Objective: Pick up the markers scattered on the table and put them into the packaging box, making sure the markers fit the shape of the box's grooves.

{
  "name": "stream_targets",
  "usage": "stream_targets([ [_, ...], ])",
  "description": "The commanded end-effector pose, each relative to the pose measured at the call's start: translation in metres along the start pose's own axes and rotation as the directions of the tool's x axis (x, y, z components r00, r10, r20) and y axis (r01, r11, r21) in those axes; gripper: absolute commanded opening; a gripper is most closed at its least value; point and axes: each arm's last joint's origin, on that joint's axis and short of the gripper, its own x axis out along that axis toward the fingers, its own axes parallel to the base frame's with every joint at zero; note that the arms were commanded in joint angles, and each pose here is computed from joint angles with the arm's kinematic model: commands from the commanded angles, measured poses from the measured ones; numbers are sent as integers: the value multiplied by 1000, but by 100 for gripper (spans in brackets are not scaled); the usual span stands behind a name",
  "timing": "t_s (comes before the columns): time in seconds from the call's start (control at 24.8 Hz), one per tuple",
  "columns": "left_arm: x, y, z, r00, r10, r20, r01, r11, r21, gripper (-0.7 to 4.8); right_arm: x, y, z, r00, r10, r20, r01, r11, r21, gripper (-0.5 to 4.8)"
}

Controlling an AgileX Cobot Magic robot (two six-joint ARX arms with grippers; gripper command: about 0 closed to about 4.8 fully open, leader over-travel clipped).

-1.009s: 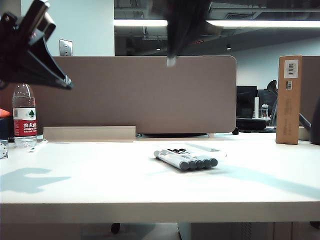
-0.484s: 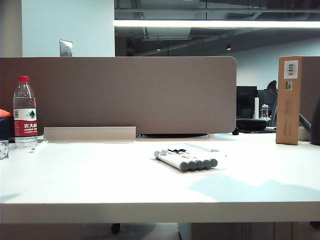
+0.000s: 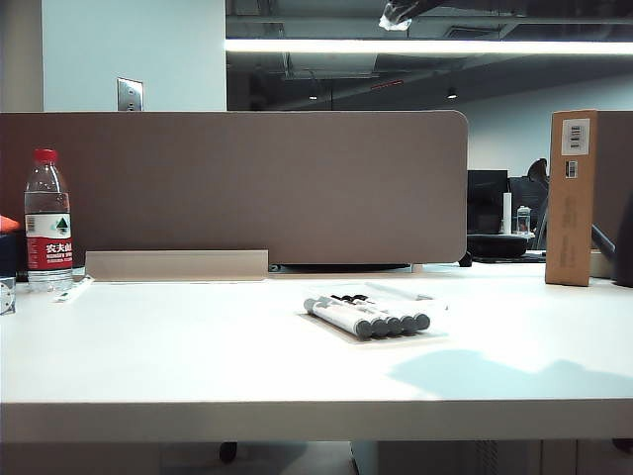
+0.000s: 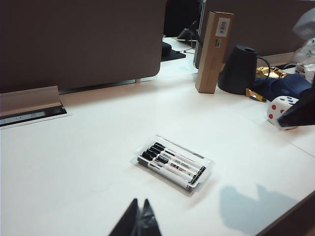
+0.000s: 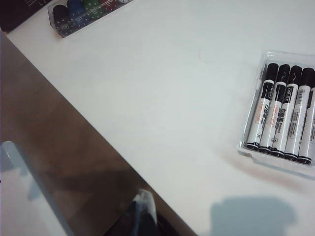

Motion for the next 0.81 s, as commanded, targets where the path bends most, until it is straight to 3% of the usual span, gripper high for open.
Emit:
stream_targets([
  [0.04,0,0,1,1000,-4,7,4,1000,-1,-5,-2,1,2,1000,4,20,-4,1000,-3,-5],
  [0.2,0,0,1,1000,-4,7,4,1000,-1,-5,-2,1,2,1000,5,19,-5,1000,-4,-5],
  [0.32,0,1,-1,999,36,-11,-33,979,202,-5,-2,1,2,1000,4,19,-4,1000,-3,-5],
  [0.48,3,1,-10,997,62,-55,-42,948,315,-5,-2,1,2,1000,5,19,-5,1000,-4,-5],
  [0.61,19,6,-34,977,210,-41,-192,944,269,-5,-2,1,2,1000,4,20,-4,1000,-4,-5],
  [0.81,31,15,-61,950,304,-72,-276,924,265,-5,-2,1,2,1000,5,19,-5,1000,-4,-5],
])
